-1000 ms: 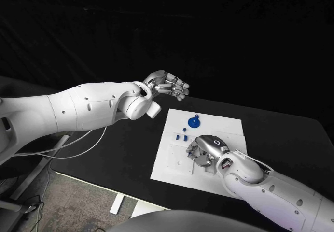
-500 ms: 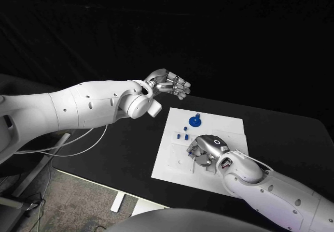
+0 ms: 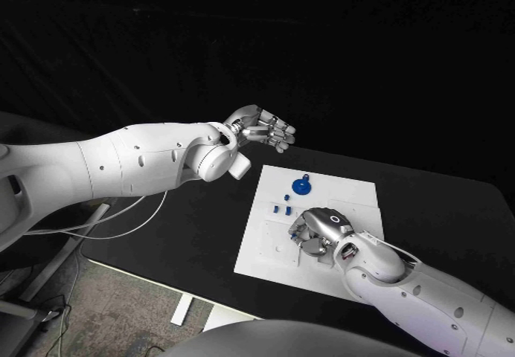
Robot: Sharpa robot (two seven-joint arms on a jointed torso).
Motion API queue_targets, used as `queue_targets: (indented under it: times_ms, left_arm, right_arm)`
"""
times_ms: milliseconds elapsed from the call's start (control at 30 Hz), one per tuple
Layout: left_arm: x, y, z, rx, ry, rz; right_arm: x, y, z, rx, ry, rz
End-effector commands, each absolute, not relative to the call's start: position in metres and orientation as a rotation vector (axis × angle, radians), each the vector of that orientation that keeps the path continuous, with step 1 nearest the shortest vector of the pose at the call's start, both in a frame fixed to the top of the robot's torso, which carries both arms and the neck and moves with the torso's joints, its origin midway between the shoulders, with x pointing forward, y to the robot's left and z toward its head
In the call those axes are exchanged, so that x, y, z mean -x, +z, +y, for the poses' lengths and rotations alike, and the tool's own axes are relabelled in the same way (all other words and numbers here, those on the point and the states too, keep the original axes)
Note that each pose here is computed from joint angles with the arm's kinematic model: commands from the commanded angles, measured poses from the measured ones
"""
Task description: Assemble the parts on the task board
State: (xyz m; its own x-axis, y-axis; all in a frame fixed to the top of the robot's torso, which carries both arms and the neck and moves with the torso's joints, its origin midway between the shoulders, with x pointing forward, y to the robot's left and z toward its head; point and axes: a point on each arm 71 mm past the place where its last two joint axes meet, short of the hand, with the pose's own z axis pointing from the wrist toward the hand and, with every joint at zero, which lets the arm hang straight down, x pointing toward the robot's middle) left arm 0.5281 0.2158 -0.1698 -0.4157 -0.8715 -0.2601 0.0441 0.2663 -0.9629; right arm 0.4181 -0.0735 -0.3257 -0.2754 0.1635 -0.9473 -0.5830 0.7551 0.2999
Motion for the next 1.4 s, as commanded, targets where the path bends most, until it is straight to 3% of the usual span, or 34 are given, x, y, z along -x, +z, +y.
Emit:
queue_targets:
  times_ms: [33, 867, 1167, 1400]
  left_arm:
    - [-0.528, -0.168, 0.214, 0.773, -1.308, 1.646]
    - [-0.528, -0.169, 0.217, 0.778, -1.301, 1.651]
    - [-0.529, -0.169, 0.221, 0.783, -1.293, 1.650]
    - [-0.529, -0.169, 0.223, 0.784, -1.290, 1.650]
  right_arm:
    - [-0.416, -0.331, -0.073, 0.359, 0.735, 1.734]
    - [-0.413, -0.319, -0.084, 0.260, 0.784, 1.659]
    - [-0.413, -0.289, -0.102, 0.183, 0.811, 1.626]
    - [-0.431, -0.261, -0.128, 0.157, 0.735, 1.651]
